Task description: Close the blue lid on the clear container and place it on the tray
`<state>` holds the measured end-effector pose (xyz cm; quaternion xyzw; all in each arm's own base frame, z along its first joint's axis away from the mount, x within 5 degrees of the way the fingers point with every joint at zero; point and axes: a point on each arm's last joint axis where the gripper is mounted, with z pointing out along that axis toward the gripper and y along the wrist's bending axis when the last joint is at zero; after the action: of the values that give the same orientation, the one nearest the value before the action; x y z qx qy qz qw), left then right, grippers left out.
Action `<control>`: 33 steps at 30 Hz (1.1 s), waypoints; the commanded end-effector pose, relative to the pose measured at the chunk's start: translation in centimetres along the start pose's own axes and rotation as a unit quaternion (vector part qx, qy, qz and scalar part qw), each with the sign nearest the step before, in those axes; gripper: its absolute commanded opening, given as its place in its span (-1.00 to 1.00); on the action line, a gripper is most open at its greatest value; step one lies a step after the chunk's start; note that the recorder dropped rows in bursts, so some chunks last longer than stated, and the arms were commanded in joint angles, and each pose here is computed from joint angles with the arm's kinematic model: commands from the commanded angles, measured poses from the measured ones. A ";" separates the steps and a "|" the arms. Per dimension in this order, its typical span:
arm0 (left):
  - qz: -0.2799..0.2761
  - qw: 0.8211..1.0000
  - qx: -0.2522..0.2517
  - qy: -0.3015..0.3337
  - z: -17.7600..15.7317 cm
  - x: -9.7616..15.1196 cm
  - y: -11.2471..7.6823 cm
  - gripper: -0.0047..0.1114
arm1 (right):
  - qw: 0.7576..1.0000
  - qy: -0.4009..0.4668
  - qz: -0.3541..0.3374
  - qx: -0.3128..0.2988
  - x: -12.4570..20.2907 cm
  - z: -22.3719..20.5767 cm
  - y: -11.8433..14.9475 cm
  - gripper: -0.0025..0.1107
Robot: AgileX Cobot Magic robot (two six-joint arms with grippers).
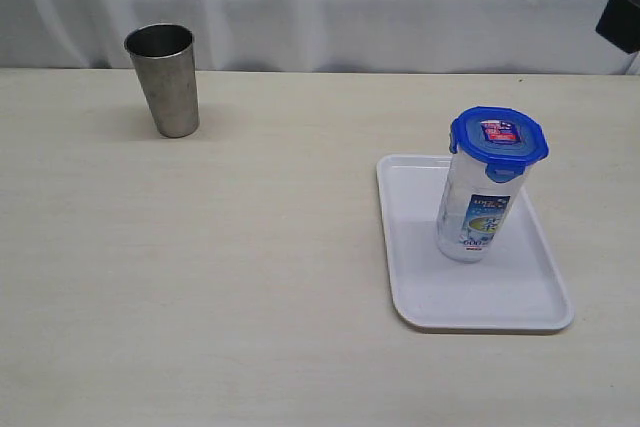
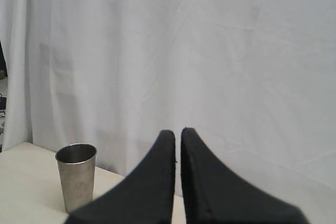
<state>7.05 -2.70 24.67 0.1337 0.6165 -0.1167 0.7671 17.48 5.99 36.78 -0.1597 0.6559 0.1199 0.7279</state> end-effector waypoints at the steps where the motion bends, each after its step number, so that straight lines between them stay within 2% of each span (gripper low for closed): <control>1: 0.003 0.999 -0.036 -0.023 -2.4 1.4 0.3 -0.92 | 1.000 0.001 0.001 0.001 0.2 0.0 -0.1 -0.88; 2: 0.004 0.999 -0.039 -0.024 -2.5 1.4 0.3 -0.92 | 1.000 0.001 0.001 0.001 0.2 0.0 -0.1 -0.88; 7: 0.005 0.996 -0.038 0.080 -2.6 3.2 0.3 -0.92 | 1.000 -0.002 0.000 0.000 0.1 0.0 0.0 -0.88; 11: 0.002 0.986 -0.034 0.163 -3.0 4.7 0.2 -0.92 | 1.000 -0.002 0.000 0.000 0.1 0.0 0.0 -0.88; 15: 0.002 0.976 -0.032 0.216 -3.4 5.6 0.2 -0.92 | 1.000 -0.002 0.000 0.000 0.1 0.0 0.0 -0.88; 33: -0.020 0.975 -0.036 0.219 -3.4 5.7 0.2 -0.92 | 1.000 -0.002 0.000 0.000 0.1 0.0 0.0 -0.88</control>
<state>5.21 -1.46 18.53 0.1206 0.7748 -0.0750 0.6161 17.48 5.99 36.78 -0.1597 0.6559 0.1199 0.7279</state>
